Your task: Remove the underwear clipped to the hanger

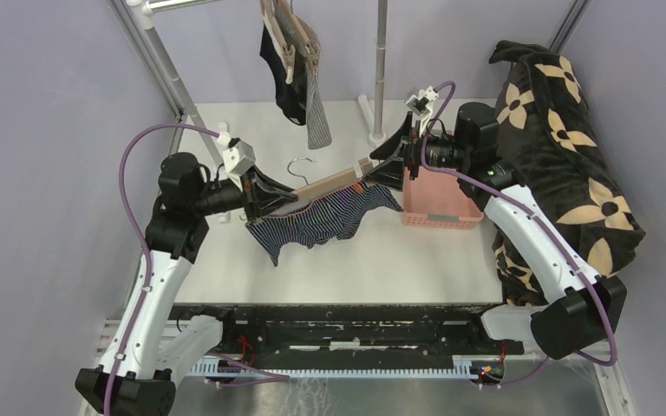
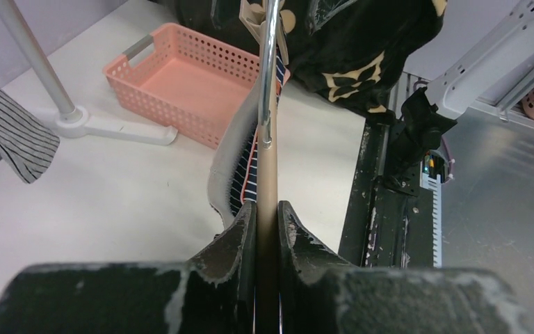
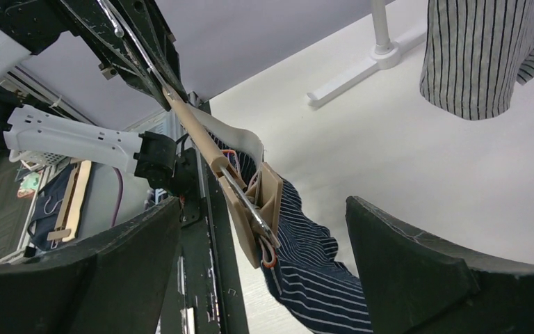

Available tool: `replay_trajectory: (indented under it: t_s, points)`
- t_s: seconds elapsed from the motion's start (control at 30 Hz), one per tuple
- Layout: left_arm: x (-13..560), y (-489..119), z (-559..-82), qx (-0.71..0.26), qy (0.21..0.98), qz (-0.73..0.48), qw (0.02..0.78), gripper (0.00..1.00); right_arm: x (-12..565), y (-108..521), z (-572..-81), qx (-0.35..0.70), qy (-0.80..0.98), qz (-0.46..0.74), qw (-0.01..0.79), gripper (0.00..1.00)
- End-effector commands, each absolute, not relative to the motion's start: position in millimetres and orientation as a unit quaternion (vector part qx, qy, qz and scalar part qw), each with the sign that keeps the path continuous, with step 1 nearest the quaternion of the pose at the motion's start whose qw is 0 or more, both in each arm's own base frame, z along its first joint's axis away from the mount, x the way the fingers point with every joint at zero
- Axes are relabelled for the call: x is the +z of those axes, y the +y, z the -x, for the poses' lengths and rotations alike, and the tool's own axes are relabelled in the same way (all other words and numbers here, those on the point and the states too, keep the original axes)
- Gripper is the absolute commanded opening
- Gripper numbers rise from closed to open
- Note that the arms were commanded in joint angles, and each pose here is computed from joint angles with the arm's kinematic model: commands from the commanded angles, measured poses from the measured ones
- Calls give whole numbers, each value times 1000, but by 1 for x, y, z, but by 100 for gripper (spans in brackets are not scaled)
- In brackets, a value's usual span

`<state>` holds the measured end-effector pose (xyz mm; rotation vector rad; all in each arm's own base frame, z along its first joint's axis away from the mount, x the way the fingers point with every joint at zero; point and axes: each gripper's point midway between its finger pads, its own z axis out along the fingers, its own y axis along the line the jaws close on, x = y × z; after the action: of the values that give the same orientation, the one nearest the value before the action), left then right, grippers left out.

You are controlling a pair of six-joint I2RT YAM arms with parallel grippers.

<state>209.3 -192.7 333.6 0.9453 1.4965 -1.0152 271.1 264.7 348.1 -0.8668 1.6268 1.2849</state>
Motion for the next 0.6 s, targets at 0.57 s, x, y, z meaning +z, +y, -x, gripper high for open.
replay_trajectory:
  t_s: [0.57]
  points:
    - [353, -200, -212, -457, 600, -385, 533, 3, 381, 286, -265, 538, 604, 378, 450, 64]
